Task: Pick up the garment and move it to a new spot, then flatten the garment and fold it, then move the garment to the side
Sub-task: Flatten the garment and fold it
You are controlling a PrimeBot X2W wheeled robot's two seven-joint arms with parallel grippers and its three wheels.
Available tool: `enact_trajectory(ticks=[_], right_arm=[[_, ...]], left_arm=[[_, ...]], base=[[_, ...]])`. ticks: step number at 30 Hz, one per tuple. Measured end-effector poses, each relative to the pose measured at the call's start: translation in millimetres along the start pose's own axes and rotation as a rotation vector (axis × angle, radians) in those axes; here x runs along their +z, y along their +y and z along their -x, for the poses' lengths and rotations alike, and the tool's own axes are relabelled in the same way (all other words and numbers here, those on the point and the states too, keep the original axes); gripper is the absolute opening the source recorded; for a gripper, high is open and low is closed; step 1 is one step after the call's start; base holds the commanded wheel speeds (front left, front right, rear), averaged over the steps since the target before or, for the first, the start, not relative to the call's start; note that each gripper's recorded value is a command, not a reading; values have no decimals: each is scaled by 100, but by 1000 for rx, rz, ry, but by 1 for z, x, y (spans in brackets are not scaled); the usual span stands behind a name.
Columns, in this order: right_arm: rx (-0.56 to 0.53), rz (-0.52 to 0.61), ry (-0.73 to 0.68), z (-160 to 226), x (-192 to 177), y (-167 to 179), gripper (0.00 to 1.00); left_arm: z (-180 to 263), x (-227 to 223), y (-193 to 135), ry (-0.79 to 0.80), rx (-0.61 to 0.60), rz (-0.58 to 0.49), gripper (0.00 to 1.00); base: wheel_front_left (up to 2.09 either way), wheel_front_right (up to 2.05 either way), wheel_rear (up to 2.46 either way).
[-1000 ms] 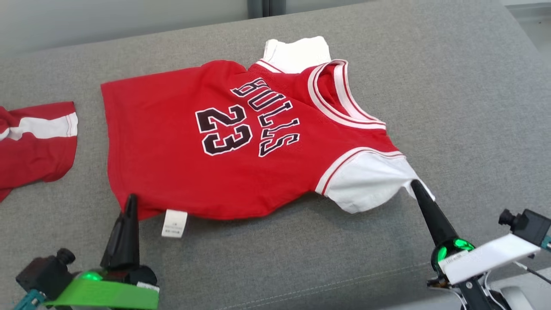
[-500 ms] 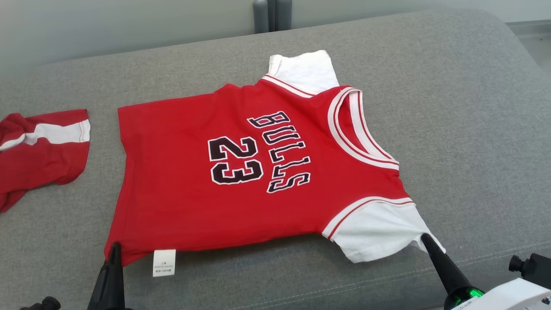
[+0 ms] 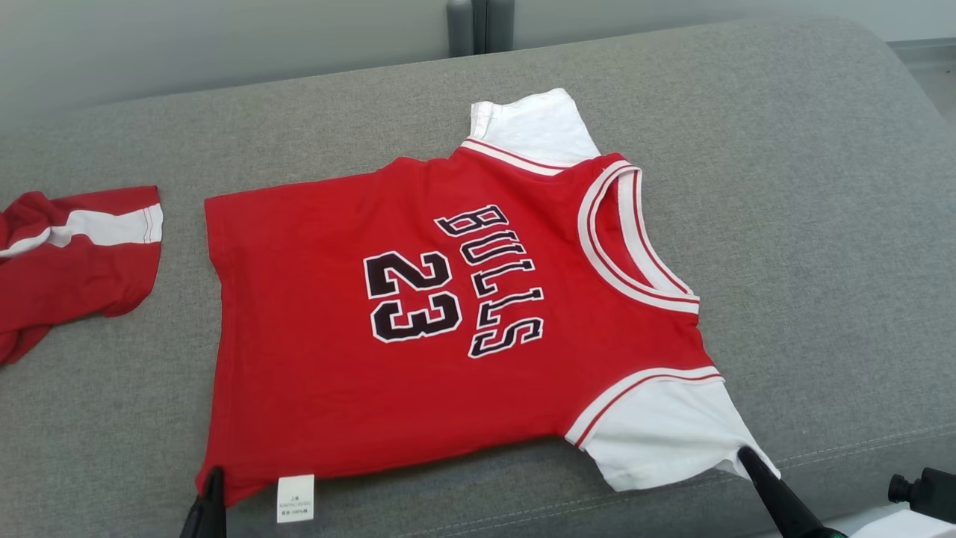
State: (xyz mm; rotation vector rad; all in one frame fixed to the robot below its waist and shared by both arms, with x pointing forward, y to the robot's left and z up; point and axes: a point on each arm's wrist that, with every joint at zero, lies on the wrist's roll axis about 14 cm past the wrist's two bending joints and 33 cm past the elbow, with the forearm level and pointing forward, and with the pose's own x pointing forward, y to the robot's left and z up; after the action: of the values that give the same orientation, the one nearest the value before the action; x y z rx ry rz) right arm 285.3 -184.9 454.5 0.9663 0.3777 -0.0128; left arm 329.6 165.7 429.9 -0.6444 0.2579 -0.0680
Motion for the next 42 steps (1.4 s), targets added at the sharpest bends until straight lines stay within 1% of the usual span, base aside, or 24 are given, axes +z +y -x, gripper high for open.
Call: enact_trajectory(ticks=[6, 18, 24, 28, 31, 34, 35, 36, 37, 42], right_arm=[[-2, 3, 14, -6, -3, -2, 0], [15, 55, 54, -21, -9, 2, 0], [24, 105, 43, -34, 1, 7, 0], [49, 151, 43, -52, 11, 18, 0], [63, 192, 53, -69, 17, 27, 0], [66, 225, 57, -88, 24, 34, 0], [67, 233, 60, -101, 28, 38, 0], [67, 233, 60, -101, 28, 38, 0], [58, 239, 71, -115, 30, 38, 0], [25, 248, 91, -147, 31, 35, 0]], left_arm=[[1, -13, -1, 60, -3, 10, 0], [-3, -21, -3, 103, -14, -4, 0], [-16, -15, -6, 101, -2, -21, 0], [-32, -7, -21, 88, -13, -12, 0], [-45, -7, -25, 105, -7, -12, 0], [-60, -9, -24, 123, 11, -12, 0], [-71, -8, -22, 128, 26, -13, 0], [-71, -8, -22, 128, 26, -13, 0], [-82, -8, -22, 128, 35, -7, 0], [-107, -8, -17, 133, 62, -7, 0]], base=[[0, 0, 0], [0, 0, 0], [0, 0, 0], [0, 0, 0], [0, 0, 0], [0, 0, 0], [0, 0, 0], [0, 0, 0], [0, 0, 0], [0, 0, 0]])
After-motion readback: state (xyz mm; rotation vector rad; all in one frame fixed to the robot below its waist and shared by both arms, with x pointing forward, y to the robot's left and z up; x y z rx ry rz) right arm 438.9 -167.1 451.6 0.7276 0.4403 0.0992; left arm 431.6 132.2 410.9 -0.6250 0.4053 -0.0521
